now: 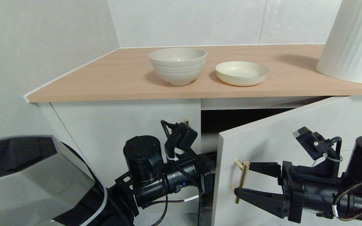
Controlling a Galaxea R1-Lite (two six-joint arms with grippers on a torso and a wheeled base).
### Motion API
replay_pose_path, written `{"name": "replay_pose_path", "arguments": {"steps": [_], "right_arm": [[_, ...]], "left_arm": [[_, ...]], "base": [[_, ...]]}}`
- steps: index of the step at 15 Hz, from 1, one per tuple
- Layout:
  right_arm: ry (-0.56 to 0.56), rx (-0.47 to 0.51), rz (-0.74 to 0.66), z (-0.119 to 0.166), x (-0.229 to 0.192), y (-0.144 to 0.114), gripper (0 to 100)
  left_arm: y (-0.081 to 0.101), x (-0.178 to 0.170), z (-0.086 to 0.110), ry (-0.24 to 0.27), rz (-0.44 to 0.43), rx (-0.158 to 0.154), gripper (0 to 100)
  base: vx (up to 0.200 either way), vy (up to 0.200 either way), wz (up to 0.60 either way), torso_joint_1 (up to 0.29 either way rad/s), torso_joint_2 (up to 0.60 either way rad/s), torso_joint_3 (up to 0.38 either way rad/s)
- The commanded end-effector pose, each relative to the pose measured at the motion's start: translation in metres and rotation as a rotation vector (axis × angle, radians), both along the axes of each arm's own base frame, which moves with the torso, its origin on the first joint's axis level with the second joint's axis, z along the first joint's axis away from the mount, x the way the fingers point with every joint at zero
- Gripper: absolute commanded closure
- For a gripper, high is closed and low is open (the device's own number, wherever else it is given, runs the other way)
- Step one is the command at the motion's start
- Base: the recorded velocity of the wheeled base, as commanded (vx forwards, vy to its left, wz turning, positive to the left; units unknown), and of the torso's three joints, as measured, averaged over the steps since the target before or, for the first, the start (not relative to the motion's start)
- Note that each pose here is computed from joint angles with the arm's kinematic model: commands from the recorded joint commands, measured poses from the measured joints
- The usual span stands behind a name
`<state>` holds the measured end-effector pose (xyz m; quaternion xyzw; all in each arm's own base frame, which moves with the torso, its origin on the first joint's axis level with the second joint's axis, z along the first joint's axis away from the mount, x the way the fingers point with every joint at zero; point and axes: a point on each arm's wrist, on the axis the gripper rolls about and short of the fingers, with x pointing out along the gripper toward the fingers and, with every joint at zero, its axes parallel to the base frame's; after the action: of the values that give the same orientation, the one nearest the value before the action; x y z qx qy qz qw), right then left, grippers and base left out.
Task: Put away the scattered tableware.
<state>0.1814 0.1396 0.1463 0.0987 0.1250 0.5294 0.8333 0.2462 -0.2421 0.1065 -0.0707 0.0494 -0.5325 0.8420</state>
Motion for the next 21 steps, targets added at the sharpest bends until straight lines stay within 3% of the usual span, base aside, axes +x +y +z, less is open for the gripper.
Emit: {"name": "replay_pose_path", "arguments": {"steps": [1,3,6,9,12,21], "right_arm": [[-0.046,-0.045,-0.085,-0.004,-0.005,-0.011,0],[-0.12,-0.057,-0.18,0.008,-0.028,-0.023,0],[-0.092,-0.141,-0.379,0.026,-0.047,-0.039,0],[-0.069,-0.2,-0.371,0.04,-0.072,-0.039,0],[-0.02,-0.262,-0.359,0.032,-0.075,-0.042,0],[-0.009,-0.269,-0.336,0.029,-0.076,-0.042,0]], "left_arm": [[-0.002,0.0,0.001,0.001,-0.007,-0.004,100],[-0.005,0.0,0.003,0.007,-0.013,-0.001,100],[-0.008,0.003,0.005,0.012,-0.013,0.003,100],[-0.012,0.006,0.014,0.004,-0.016,-0.009,100],[-0.015,-0.001,0.013,0.023,-0.022,-0.002,100],[-0.02,-0.006,0.012,0.027,-0.034,0.001,100]], "base": [[0.0,0.0,0.0,0.0,0.0,0.0],[0.0,0.0,0.0,0.0,0.0,0.0],[0.0,0.0,0.0,0.0,0.0,0.0],[0.0,0.0,0.0,0.0,0.0,0.0],[0.0,0.0,0.0,0.0,0.0,0.0],[-0.022,0.0,0.0,0.0,0.0,0.0]]}}
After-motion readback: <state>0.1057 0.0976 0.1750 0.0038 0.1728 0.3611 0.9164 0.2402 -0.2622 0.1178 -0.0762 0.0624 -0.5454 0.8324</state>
